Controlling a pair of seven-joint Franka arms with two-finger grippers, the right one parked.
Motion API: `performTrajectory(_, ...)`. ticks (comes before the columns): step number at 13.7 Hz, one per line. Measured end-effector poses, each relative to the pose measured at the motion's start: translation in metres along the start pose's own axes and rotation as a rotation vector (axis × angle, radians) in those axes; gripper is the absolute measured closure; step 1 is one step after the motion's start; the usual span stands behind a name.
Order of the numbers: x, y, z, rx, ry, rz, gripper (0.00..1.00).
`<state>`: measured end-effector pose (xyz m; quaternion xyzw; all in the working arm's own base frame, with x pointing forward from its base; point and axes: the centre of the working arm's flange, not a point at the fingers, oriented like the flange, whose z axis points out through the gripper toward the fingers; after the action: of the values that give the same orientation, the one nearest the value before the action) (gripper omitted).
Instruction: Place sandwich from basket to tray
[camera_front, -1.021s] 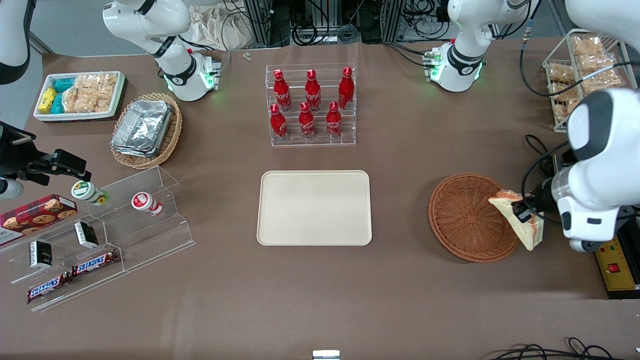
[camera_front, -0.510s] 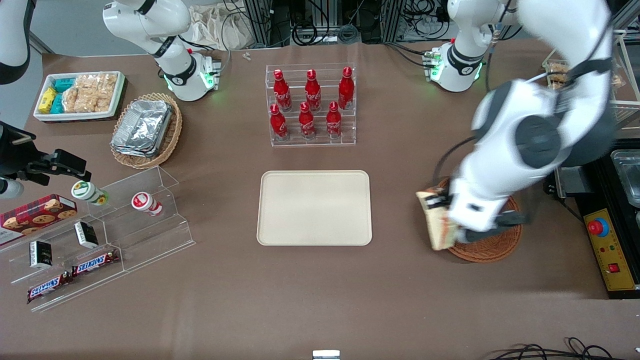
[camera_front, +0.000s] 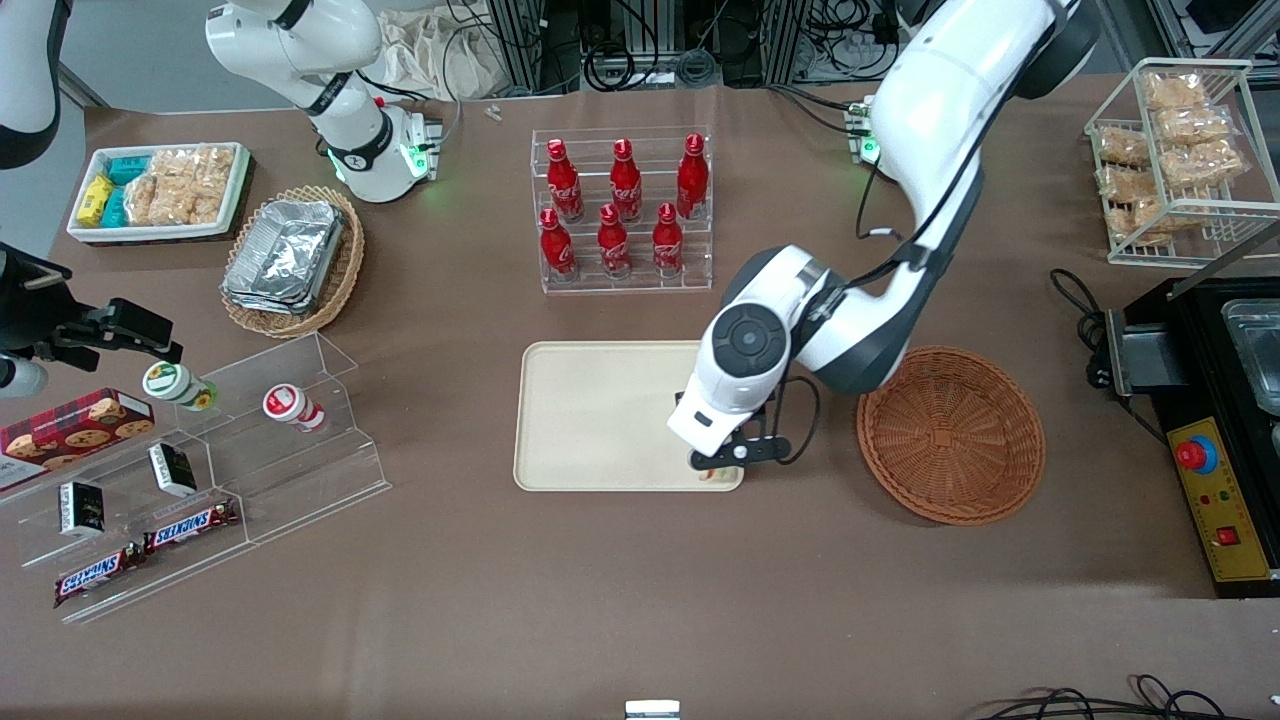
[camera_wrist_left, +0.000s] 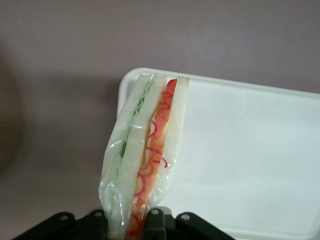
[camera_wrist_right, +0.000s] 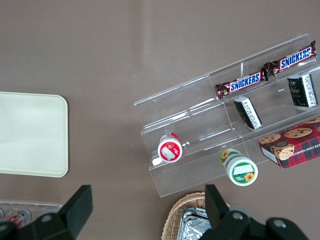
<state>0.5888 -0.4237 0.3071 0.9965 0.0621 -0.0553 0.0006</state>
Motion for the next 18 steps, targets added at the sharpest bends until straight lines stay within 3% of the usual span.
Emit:
performTrajectory(4,-0.013,0.015,0.063,0.069,-0.013,0.059,0.81)
performTrajectory(7,-0.019,0.021,0.077,0.082,-0.02,0.07,0.82)
performTrajectory(11,-0.012,0.018,0.067,0.073,-0.003,0.025,0.48)
performTrajectory(15,0.009,-0.003,-0.012,0.05,0.095,-0.064,0.06)
performTrajectory(16,0.015,-0.019,-0.046,0.056,0.121,-0.094,0.0)
performTrajectory(18,0.022,-0.054,-0.11,0.049,0.168,-0.162,0.0)
